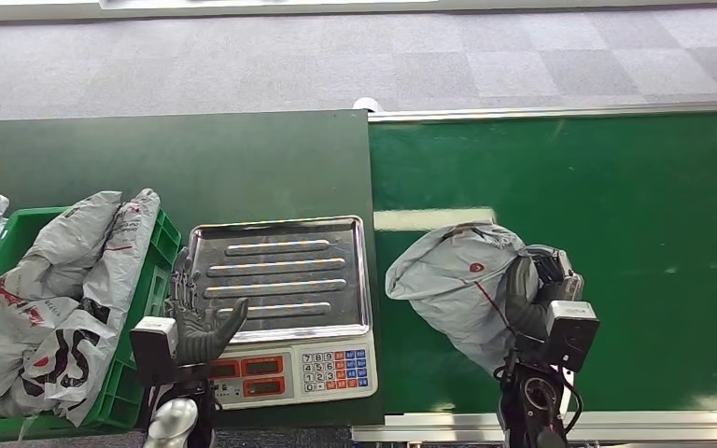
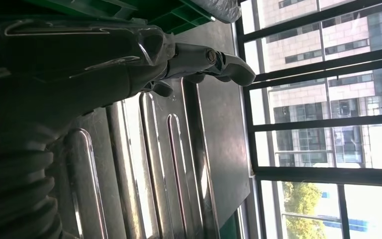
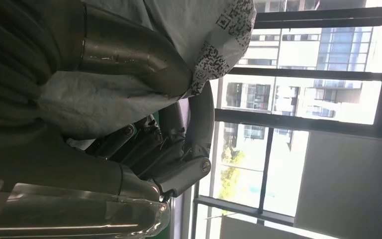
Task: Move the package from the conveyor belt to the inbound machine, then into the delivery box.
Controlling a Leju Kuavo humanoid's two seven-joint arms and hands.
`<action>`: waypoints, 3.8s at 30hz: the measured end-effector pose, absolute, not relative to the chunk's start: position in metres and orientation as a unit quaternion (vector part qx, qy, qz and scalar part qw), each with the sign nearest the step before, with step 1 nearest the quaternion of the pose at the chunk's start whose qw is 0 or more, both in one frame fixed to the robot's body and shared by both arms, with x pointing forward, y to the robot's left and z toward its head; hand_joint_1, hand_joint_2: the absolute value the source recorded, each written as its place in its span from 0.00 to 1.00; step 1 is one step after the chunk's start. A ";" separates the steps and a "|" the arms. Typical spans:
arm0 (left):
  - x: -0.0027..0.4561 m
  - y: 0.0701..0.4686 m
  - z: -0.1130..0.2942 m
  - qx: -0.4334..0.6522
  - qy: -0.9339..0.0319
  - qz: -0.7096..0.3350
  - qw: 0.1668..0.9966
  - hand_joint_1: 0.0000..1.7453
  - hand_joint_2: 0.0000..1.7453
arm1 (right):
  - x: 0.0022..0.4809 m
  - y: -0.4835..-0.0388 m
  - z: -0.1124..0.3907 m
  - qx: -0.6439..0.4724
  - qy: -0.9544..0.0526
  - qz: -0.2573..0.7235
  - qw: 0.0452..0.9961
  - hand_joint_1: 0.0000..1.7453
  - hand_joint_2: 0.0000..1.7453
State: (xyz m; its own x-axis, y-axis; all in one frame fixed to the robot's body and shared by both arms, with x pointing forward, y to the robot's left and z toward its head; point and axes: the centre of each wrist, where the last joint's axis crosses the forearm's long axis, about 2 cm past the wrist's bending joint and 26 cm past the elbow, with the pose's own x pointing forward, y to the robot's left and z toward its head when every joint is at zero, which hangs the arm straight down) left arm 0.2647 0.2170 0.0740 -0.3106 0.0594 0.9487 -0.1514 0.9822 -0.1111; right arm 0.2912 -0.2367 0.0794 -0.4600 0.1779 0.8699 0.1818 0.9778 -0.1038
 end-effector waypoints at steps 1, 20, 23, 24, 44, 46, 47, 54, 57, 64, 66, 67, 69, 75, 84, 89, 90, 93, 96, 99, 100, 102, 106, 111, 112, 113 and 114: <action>0.265 0.217 0.074 0.028 -0.805 0.090 0.586 0.00 1.00 | 0.291 -0.237 0.080 -0.106 -0.855 -0.004 0.508 1.00 1.00; 0.279 0.202 0.086 -0.003 -0.840 0.043 0.540 0.00 1.00 | 0.307 -0.227 0.156 -0.164 -0.925 0.071 0.336 1.00 1.00; 0.292 0.199 0.097 -0.014 -0.851 0.031 0.524 0.00 1.00 | 0.318 -0.225 0.171 -0.165 -0.932 0.089 0.310 1.00 1.00; 0.297 0.198 0.102 -0.017 -0.855 0.027 0.518 0.00 1.00 | 0.322 -0.225 0.176 -0.166 -0.934 0.091 0.303 1.00 1.00; 0.334 0.202 0.131 -0.033 -0.875 0.027 0.481 0.00 1.00 | 0.378 -0.223 0.240 -0.178 -0.942 0.144 0.246 1.00 1.00; 0.334 0.203 0.131 -0.033 -0.875 0.026 0.481 0.00 1.00 | 0.379 -0.222 0.239 -0.177 -0.941 0.145 0.248 1.00 1.00; 0.334 0.203 0.131 -0.032 -0.875 0.026 0.481 0.00 1.00 | 0.379 -0.222 0.239 -0.177 -0.941 0.145 0.249 1.00 1.00; 0.334 0.203 0.130 -0.041 -0.875 0.037 0.481 0.00 1.00 | 0.382 -0.220 0.240 -0.175 -0.938 0.161 0.252 1.00 1.00; 0.329 0.204 0.128 -0.045 -0.875 0.044 0.480 0.00 1.00 | 0.386 -0.214 0.244 -0.175 -0.934 0.189 0.248 1.00 1.00; 0.309 0.207 0.120 -0.044 -0.875 0.056 0.480 0.00 1.00 | 0.399 -0.194 0.250 -0.193 -0.907 0.285 0.242 1.00 1.00; 0.303 0.209 0.115 -0.041 -0.874 0.057 0.482 0.00 1.00 | 0.402 -0.188 0.247 -0.201 -0.893 0.326 0.236 1.00 1.00; 0.301 0.209 0.113 -0.038 -0.873 0.058 0.483 0.00 1.00 | 0.404 -0.185 0.244 -0.203 -0.885 0.349 0.234 1.00 1.00; 0.296 0.212 0.108 -0.031 -0.871 0.061 0.486 0.00 1.00 | 0.409 -0.177 0.239 -0.204 -0.866 0.395 0.227 1.00 1.00; 0.283 0.221 0.100 -0.012 -0.867 0.075 0.493 0.00 1.00 | 0.416 -0.152 0.223 -0.183 -0.816 0.505 0.213 1.00 1.00; 0.266 0.239 0.111 0.091 -0.869 0.156 0.460 0.00 1.00 | 0.409 -0.131 0.196 -0.143 -0.772 0.586 0.200 1.00 1.00; 0.263 0.243 0.121 0.102 -0.872 0.183 0.442 0.00 1.00 | 0.405 -0.121 0.186 -0.143 -0.754 0.616 0.177 1.00 1.00; 0.263 0.243 0.122 0.102 -0.873 0.186 0.440 0.00 1.00 | 0.405 -0.120 0.184 -0.148 -0.752 0.619 0.172 1.00 1.00; 0.262 0.242 0.126 0.102 -0.874 0.193 0.434 0.00 1.00 | 0.406 -0.116 0.180 -0.161 -0.746 0.626 0.159 1.00 1.00; 0.262 0.242 0.129 0.103 -0.875 0.199 0.429 0.00 1.00 | 0.407 -0.111 0.179 -0.168 -0.741 0.631 0.157 1.00 1.00; 0.261 0.241 0.131 0.103 -0.876 0.201 0.426 0.00 1.00 | 0.408 -0.106 0.178 -0.179 -0.728 0.642 0.158 1.00 1.00; 0.261 0.241 0.131 0.103 -0.876 0.201 0.425 0.00 1.00 | 0.408 -0.105 0.178 -0.184 -0.723 0.647 0.159 1.00 1.00; 0.262 0.241 0.131 0.101 -0.877 0.200 0.425 0.00 1.00 | 0.409 -0.103 0.177 -0.192 -0.713 0.655 0.162 1.00 1.00; 0.262 0.239 0.132 0.094 -0.879 0.196 0.425 0.00 1.00 | 0.409 -0.104 0.173 -0.206 -0.695 0.666 0.174 1.00 1.00; 0.263 0.237 0.133 0.089 -0.880 0.194 0.424 0.00 1.00 | 0.410 -0.109 0.166 -0.217 -0.678 0.676 0.190 1.00 1.00; 0.263 0.237 0.133 0.089 -0.880 0.194 0.424 0.00 1.00 | 0.410 -0.110 0.165 -0.218 -0.676 0.678 0.192 1.00 1.00; 0.263 0.237 0.132 0.089 -0.880 0.194 0.424 0.00 1.00 | 0.410 -0.110 0.165 -0.219 -0.674 0.679 0.193 1.00 1.00; 0.263 0.237 0.132 0.088 -0.880 0.194 0.424 0.00 1.00 | 0.410 -0.111 0.164 -0.219 -0.672 0.680 0.193 1.00 1.00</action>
State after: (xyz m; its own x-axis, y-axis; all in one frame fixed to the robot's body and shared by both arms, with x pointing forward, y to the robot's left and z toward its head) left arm 0.2632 0.2370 0.1323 -0.6242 0.0087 0.7812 -0.3198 0.9095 -0.2657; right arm 0.4104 -0.1110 0.1641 -0.8293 0.5575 -0.0386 0.0318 -0.0218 -0.9993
